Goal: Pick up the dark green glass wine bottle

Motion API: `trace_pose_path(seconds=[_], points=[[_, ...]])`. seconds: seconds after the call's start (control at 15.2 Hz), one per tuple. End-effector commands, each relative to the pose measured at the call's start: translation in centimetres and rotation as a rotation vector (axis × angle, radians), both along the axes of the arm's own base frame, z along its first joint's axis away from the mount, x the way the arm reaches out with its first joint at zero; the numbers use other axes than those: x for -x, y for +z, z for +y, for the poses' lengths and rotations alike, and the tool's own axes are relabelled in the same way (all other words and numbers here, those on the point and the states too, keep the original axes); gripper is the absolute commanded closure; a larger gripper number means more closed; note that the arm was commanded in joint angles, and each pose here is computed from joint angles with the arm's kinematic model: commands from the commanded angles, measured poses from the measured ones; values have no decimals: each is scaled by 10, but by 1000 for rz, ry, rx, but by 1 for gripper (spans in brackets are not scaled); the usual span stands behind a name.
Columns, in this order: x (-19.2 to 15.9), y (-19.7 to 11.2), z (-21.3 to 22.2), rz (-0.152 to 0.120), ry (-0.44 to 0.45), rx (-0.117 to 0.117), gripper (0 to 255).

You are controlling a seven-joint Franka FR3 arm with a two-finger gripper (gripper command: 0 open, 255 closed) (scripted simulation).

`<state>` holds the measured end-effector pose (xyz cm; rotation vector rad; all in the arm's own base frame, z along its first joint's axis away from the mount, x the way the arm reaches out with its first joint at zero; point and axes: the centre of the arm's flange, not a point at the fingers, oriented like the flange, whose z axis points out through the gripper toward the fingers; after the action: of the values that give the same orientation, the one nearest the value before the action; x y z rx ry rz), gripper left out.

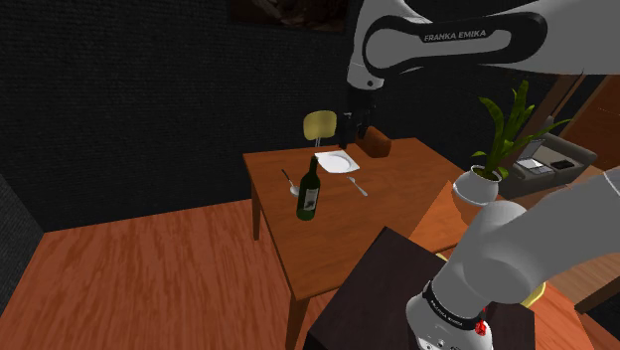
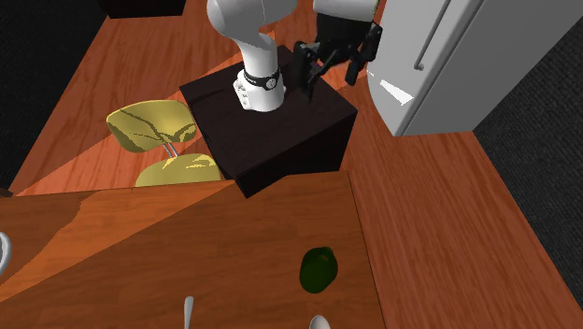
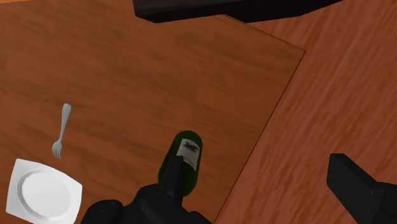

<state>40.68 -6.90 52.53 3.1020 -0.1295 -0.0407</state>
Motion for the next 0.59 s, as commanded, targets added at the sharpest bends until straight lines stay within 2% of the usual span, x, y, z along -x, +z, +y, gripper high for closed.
trace_pose_path(seconds=[0.0, 0.53], points=[[-19, -17, -13, 6, -6, -8, 0], [-93, -80, -65, 30, -33, -40, 0]])
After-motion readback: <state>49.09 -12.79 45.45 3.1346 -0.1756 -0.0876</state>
